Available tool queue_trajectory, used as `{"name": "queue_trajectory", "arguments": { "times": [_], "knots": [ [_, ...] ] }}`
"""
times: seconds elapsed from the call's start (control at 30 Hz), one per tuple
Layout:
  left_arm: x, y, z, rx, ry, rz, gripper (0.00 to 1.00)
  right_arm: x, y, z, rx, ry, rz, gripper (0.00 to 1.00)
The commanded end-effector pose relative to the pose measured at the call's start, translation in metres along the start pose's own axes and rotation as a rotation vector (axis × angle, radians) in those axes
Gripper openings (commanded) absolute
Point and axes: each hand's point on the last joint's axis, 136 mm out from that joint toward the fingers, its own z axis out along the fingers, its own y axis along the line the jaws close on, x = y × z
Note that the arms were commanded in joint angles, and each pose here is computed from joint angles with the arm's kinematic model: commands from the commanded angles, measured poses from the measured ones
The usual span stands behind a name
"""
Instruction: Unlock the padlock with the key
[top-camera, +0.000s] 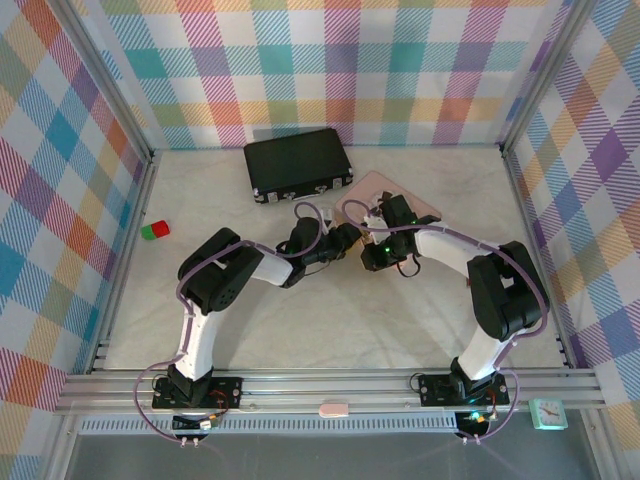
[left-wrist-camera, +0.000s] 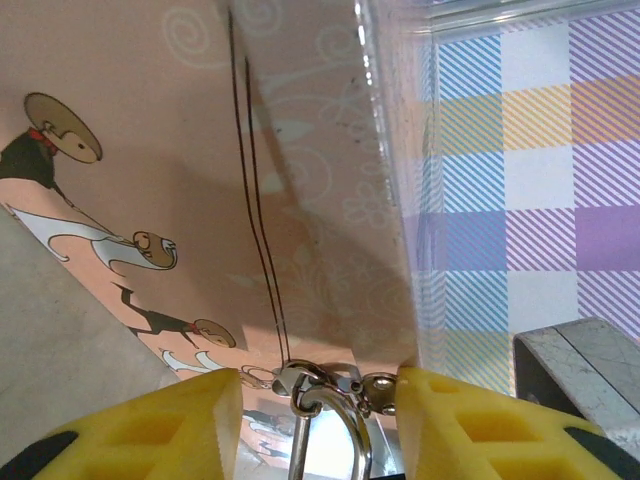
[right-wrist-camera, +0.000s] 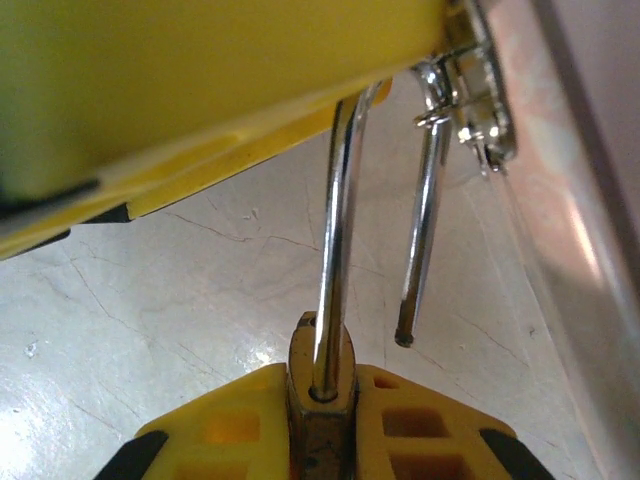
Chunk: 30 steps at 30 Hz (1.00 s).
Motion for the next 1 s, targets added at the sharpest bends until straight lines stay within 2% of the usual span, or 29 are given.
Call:
{"name": "queue_trajectory", "arguments": {
  "times": [0.0, 0.1, 0.33, 0.43, 0.63, 0.73, 0.83, 0.97],
  "knots": [
    [0.005, -0.004, 0.012, 0.013, 0.004, 0.0, 0.37, -0.004, 0.013, 0.0, -0.066, -0.023, -0.048, 0.03],
    [0.008, -0.003, 0.015, 0.014, 0.013, 0.002, 0.27, -0.004, 0.011, -0.001, -0.057, -0.024, -0.041, 0.03],
    [0.023, 0.007, 0.013, -0.036, 0.055, 0.033, 0.26, -0.008, 0.008, -0.005, -0.033, -0.038, -0.041, 0.03],
    [0.029, 0.014, 0.013, -0.062, 0.073, 0.045, 0.18, -0.01, 0.008, -0.007, -0.032, -0.043, -0.045, 0.03],
    [0.034, 0.024, 0.012, -0.116, 0.095, 0.076, 0.16, -0.012, 0.009, -0.011, -0.031, -0.054, -0.047, 0.03],
    [0.033, 0.023, 0.013, -0.123, 0.093, 0.085, 0.03, -0.013, 0.011, -0.013, -0.035, -0.056, -0.044, 0.04],
    [0.028, 0.023, 0.013, -0.126, 0.073, 0.089, 0.0, -0.015, 0.011, -0.021, -0.025, -0.057, -0.005, 0.21],
    [0.02, 0.021, 0.01, -0.135, 0.027, 0.088, 0.0, -0.026, 0.022, -0.059, -0.042, -0.136, 0.103, 0.44]
  ]
}}
